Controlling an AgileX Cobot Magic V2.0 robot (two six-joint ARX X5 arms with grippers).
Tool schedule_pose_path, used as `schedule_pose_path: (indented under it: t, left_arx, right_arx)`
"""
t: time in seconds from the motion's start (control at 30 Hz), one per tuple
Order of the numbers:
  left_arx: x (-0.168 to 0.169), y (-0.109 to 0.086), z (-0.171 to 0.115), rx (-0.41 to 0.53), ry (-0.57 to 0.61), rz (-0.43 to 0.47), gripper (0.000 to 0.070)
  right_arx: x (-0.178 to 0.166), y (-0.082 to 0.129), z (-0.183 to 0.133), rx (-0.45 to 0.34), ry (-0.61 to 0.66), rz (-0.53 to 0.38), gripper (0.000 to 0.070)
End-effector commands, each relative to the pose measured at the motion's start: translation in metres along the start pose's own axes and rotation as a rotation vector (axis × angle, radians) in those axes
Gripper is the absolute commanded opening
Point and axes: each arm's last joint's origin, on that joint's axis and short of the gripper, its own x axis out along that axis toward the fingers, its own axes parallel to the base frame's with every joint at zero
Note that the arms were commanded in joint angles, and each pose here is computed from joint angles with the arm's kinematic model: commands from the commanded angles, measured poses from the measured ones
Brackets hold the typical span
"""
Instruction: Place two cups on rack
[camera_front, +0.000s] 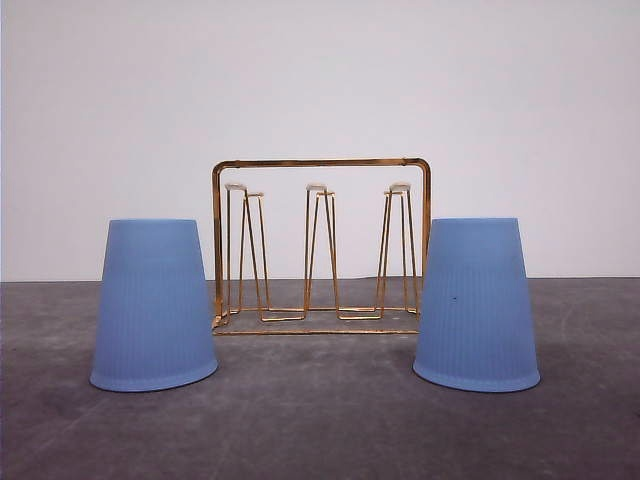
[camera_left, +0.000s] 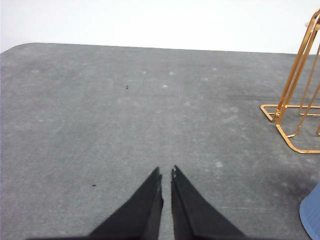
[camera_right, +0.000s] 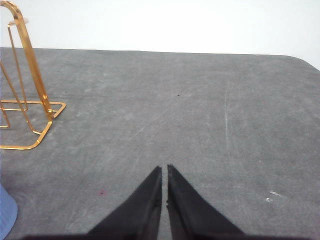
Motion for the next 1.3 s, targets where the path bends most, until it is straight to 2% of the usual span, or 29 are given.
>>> schedule_pose_path:
  t: [0.0,0.23,0.4,0.53,0.63,0.8,0.97,1.1,1.27]
  left_arx:
    - [0.001,0.0,-0.005,-0.017,0.017,0.0,0.0016]
    - [0.001,0.0,-0.005,-0.222,0.014,0.001,0.0016]
    - [0.001,0.0,0.005,-0.356,-0.081,-0.018,0.0011]
    - [-0.008,-0.001,0.032,-0.38,-0.201,-0.045,0.0012]
    - [-0.021,-0.001,0.057,-0.38,-0.207,-0.043,0.0012]
    - [-0.044,-0.002,0.096,-0.376,-0.098,-0.02,0.0012]
    - [-0.057,-0.004,0.123,-0.353,0.074,-0.014,0.0012]
    - [-0.056,-0.007,0.135,-0.28,0.248,-0.084,0.0011]
    - [-0.042,-0.011,0.142,-0.207,0.435,-0.202,0.0011]
  right_arx:
    - [0.001,0.0,-0.001,0.0,-0.004,-0.002,0.0017]
    - [0.001,0.0,0.001,0.021,-0.028,0.002,0.0017]
    - [-0.001,0.0,0.012,0.184,-0.1,0.011,0.0009]
    - [-0.011,0.001,0.036,0.266,-0.162,0.024,0.0007]
    - [-0.025,0.002,0.061,0.275,-0.197,0.033,0.0007]
    - [-0.05,0.003,0.098,0.27,-0.189,0.031,0.0007]
    - [-0.062,0.003,0.116,0.257,-0.066,0.017,0.0007]
    - [-0.06,0.006,0.119,0.215,0.086,0.063,0.0007]
    - [-0.045,0.009,0.116,0.144,0.225,0.18,0.0007]
